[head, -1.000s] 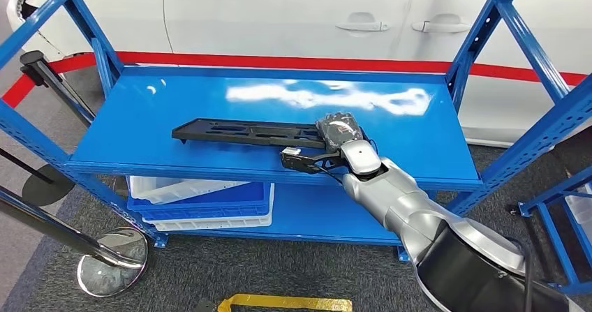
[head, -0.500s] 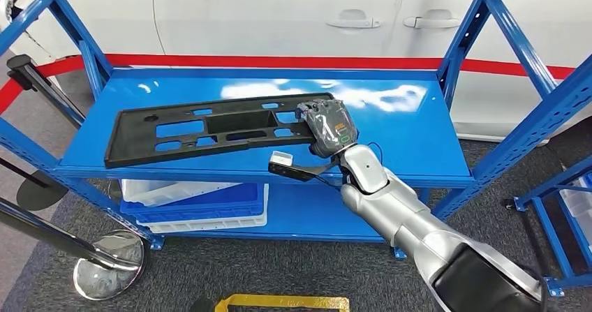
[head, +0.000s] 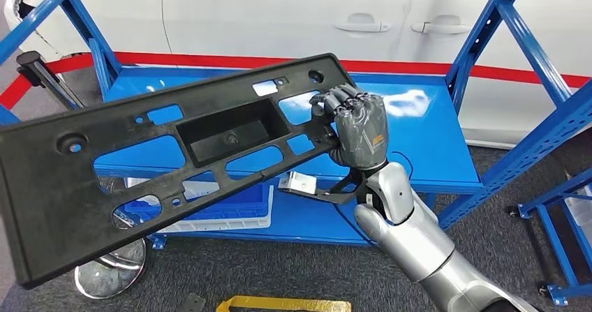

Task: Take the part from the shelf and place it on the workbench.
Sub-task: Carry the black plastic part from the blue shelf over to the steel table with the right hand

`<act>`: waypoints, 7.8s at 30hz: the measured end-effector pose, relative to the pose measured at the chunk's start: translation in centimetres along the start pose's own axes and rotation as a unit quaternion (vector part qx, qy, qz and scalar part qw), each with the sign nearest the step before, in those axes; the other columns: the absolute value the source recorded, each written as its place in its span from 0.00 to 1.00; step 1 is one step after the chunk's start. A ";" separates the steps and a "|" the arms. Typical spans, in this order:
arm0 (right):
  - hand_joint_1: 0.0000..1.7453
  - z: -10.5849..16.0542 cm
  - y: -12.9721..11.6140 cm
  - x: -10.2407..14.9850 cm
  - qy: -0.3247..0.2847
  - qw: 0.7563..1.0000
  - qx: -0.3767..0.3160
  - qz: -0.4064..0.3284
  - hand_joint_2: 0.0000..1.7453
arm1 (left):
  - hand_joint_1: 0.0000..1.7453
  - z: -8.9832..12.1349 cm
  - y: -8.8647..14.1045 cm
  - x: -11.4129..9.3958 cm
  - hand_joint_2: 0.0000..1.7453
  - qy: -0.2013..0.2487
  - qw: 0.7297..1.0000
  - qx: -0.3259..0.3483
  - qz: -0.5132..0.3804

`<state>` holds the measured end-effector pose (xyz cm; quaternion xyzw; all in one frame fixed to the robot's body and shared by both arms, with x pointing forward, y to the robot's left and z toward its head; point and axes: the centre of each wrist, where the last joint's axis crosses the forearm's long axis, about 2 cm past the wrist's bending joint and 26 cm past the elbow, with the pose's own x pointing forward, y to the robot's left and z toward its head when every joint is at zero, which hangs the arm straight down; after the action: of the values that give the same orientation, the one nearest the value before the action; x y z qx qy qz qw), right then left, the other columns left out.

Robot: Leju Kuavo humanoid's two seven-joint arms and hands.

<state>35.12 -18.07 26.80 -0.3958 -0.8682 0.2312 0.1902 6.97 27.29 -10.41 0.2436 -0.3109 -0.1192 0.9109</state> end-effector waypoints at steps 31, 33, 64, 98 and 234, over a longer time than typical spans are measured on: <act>1.00 3.8 -6.1 3.9 0.048 0.973 -0.021 -0.223 1.00 | 0.00 1.4 -3.1 1.7 1.00 0.034 0.996 -0.082 0.027; 1.00 4.0 -6.2 4.1 0.053 0.973 -0.018 -0.225 1.00 | 0.00 1.5 -3.2 1.6 1.00 0.032 0.995 -0.086 0.026; 1.00 5.8 -7.4 4.7 0.070 0.970 0.001 -0.234 1.00 | 0.00 1.4 -3.3 2.0 1.00 0.036 0.994 -0.105 0.019; 1.00 6.4 -7.4 4.8 0.064 0.975 -0.003 -0.214 1.00 | 0.00 1.2 -3.0 1.8 1.00 0.072 0.993 -0.089 -0.018; 1.00 7.3 -7.4 4.9 0.056 0.952 -0.006 -0.302 1.00 | 0.00 1.2 -2.6 1.2 1.00 0.068 0.993 -0.089 -0.043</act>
<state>23.96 -20.42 25.58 -0.1282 -0.9367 0.1351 0.2966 6.99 24.20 -10.30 0.1820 -0.2259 -0.1688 0.9420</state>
